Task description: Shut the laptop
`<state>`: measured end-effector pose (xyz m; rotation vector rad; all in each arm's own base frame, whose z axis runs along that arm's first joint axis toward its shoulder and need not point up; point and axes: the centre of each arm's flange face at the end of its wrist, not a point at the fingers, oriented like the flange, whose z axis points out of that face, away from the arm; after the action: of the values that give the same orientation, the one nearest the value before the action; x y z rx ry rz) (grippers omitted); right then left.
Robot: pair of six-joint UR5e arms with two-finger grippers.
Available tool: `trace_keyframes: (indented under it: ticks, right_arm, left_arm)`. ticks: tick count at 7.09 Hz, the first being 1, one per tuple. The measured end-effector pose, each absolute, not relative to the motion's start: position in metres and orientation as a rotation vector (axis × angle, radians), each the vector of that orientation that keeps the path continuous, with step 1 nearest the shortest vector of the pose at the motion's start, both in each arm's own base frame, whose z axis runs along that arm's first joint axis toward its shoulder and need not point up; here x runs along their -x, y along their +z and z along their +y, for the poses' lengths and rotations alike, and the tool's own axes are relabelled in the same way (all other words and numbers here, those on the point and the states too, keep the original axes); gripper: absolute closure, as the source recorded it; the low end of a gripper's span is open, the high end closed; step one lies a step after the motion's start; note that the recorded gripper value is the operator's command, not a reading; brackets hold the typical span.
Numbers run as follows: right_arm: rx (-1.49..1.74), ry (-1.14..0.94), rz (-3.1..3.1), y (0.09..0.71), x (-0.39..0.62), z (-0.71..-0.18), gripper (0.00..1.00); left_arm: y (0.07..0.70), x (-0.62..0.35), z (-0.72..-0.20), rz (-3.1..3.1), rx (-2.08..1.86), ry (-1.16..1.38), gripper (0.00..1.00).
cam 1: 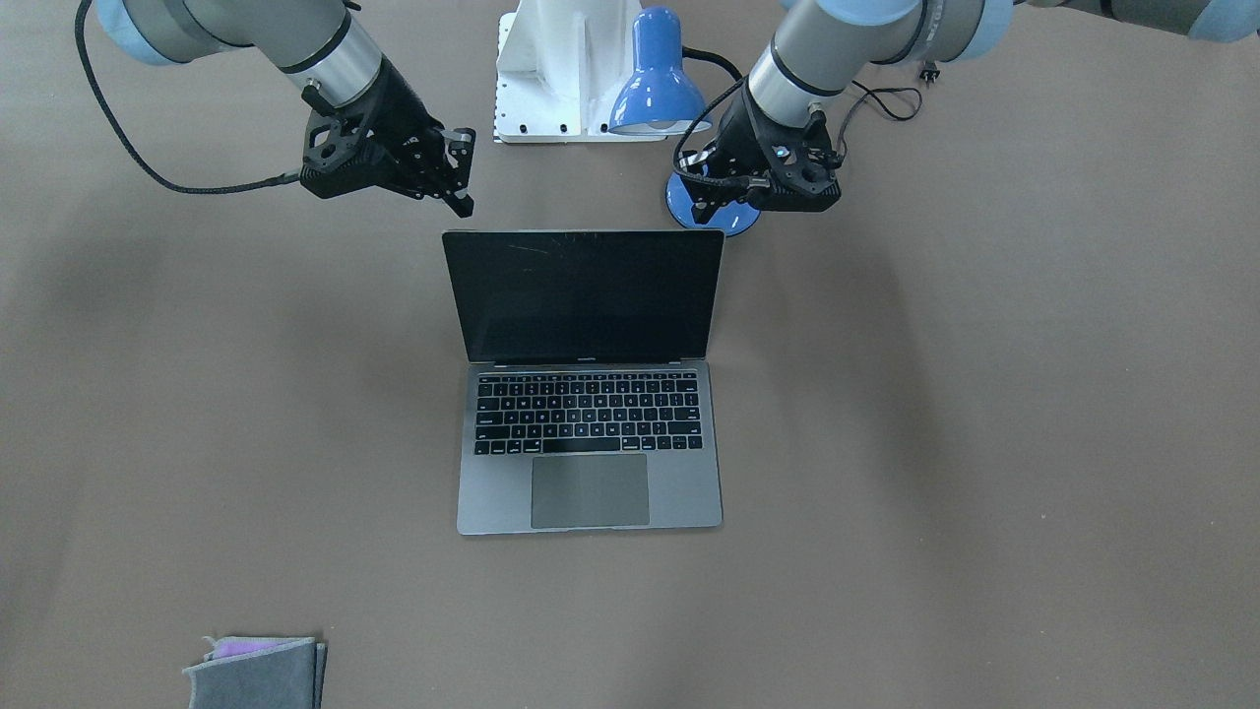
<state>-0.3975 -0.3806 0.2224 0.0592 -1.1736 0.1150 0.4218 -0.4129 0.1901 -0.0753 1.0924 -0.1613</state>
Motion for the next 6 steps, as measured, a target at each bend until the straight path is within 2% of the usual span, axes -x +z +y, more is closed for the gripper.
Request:
trace_keyframes:
  ticks: [4,6]
  right_arm:
    - [-0.091,0.169,-1.132,0.204,0.405,-0.41,1.0]
    - [-0.106,0.208,-1.115,0.199,0.41,-0.443,1.0]
  left_arm:
    - [0.187,-0.421,-0.444,1.093,0.004,-0.191,1.0]
    - [0.191,-0.425,-0.469,1.096,-0.038,-0.207,1.0]
